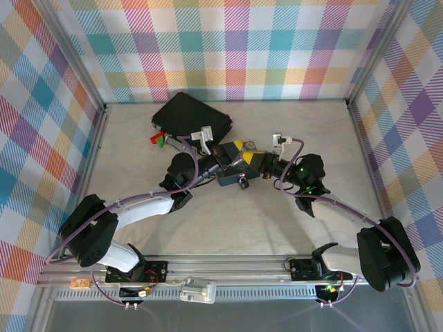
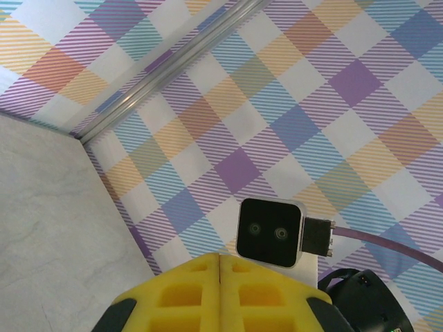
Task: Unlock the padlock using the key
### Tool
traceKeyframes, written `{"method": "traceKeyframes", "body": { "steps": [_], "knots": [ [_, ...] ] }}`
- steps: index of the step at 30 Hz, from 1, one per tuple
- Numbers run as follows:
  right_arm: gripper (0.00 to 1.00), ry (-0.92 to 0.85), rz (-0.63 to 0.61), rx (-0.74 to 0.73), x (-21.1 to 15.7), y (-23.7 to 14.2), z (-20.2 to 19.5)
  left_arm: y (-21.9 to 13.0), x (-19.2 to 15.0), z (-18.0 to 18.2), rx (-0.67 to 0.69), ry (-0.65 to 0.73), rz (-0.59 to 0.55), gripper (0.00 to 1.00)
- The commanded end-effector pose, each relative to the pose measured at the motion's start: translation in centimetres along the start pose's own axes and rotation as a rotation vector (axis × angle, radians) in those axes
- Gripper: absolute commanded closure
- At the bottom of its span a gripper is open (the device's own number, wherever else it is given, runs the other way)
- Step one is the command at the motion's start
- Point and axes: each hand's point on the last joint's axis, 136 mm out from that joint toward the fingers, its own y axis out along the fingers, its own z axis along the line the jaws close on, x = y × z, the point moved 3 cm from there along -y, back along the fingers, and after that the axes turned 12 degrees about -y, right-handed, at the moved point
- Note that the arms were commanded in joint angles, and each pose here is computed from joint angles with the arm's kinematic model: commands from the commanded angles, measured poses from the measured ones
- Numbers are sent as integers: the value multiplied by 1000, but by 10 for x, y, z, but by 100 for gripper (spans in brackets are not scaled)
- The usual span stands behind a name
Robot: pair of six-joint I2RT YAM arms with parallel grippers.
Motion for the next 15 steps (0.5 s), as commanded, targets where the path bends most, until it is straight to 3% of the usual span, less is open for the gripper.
{"method": "traceKeyframes", "body": {
  "steps": [1,4,6,7,10,12,15],
  "knots": [
    [100,-29,1,0,-2,0,1,-4,0,-1,-9,-6,-8,100],
    [100,-25,33,-27,-8,-1,-4,-6,5,-1,25,11,-24,70],
    [100,-17,59,-54,-13,-4,-7,-10,10,1,68,27,-34,43],
    [100,-13,68,-74,-15,-6,-10,-12,11,4,100,35,-39,37],
    [100,-8,96,-145,-20,-15,-19,-25,21,23,250,52,-68,30],
    [100,0,137,-205,-27,-22,-26,-41,29,47,412,55,-108,19],
    [100,-11,202,-308,-38,-35,-37,-62,36,77,583,98,-130,17]
  ]
}}
